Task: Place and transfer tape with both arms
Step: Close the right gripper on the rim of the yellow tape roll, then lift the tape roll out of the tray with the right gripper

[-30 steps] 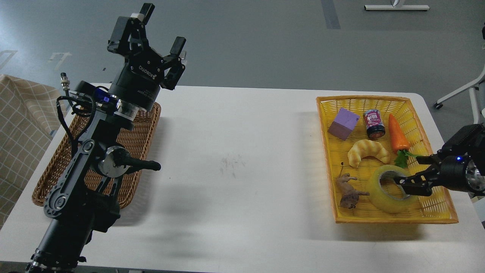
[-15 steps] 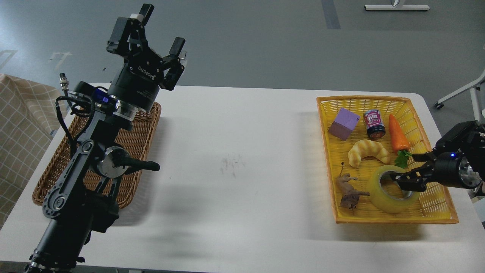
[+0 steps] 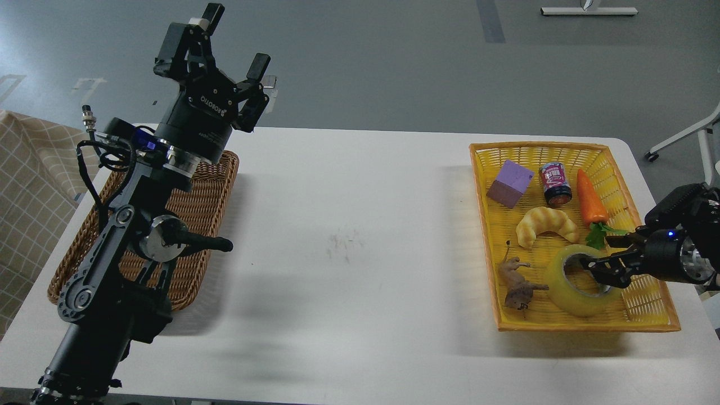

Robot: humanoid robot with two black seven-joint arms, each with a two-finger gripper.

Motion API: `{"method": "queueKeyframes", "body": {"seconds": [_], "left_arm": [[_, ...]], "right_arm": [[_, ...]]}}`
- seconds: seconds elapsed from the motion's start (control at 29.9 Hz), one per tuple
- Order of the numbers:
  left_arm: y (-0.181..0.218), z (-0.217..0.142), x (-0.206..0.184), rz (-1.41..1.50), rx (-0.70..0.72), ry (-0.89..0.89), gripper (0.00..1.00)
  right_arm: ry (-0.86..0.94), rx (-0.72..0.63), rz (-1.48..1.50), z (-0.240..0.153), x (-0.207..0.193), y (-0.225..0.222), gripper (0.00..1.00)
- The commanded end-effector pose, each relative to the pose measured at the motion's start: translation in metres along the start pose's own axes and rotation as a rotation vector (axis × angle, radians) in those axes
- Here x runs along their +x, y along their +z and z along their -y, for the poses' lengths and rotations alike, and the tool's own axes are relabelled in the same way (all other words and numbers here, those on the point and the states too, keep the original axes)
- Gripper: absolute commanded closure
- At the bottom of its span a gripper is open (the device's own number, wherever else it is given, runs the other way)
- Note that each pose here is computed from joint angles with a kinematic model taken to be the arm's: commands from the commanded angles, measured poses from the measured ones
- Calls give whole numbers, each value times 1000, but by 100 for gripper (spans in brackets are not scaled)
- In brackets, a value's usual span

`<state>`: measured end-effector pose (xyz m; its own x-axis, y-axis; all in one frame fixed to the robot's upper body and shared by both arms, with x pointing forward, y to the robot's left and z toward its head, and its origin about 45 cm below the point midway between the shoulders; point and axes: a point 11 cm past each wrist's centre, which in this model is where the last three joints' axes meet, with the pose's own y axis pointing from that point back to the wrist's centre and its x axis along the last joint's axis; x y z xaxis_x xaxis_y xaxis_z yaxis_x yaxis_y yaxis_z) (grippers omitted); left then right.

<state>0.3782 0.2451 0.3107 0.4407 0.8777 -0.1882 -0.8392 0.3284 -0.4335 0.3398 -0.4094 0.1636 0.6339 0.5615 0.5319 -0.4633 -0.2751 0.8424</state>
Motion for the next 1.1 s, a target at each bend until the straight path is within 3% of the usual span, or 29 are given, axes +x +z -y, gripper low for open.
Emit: {"method": "queueKeyframes", "body": {"seconds": [0.0, 0.03, 0.13, 0.3, 0.43, 0.87, 1.07], "left_arm": [[-1, 0, -1, -4, 0, 2, 1], [-1, 0, -1, -5, 1, 1, 1], [-3, -1, -2, -8, 3, 2, 1], [-3, -1, -2, -11, 2, 3, 1], [-4, -1, -2, -12, 5, 5, 1], [-5, -4, 1, -13, 8, 17, 1], [-6, -5, 2, -15, 9, 20, 1]], "right_arm": [[-4, -1, 3, 0, -2, 0, 37], [-6, 2, 3, 1, -3, -1, 49], [-16, 1, 8, 1, -4, 0, 66], [-25, -2, 13, 0, -5, 0, 87], [-28, -8, 17, -1, -6, 3, 98], [-12, -13, 8, -4, 1, 5, 100], [27, -9, -22, -7, 24, 4, 100]]}}
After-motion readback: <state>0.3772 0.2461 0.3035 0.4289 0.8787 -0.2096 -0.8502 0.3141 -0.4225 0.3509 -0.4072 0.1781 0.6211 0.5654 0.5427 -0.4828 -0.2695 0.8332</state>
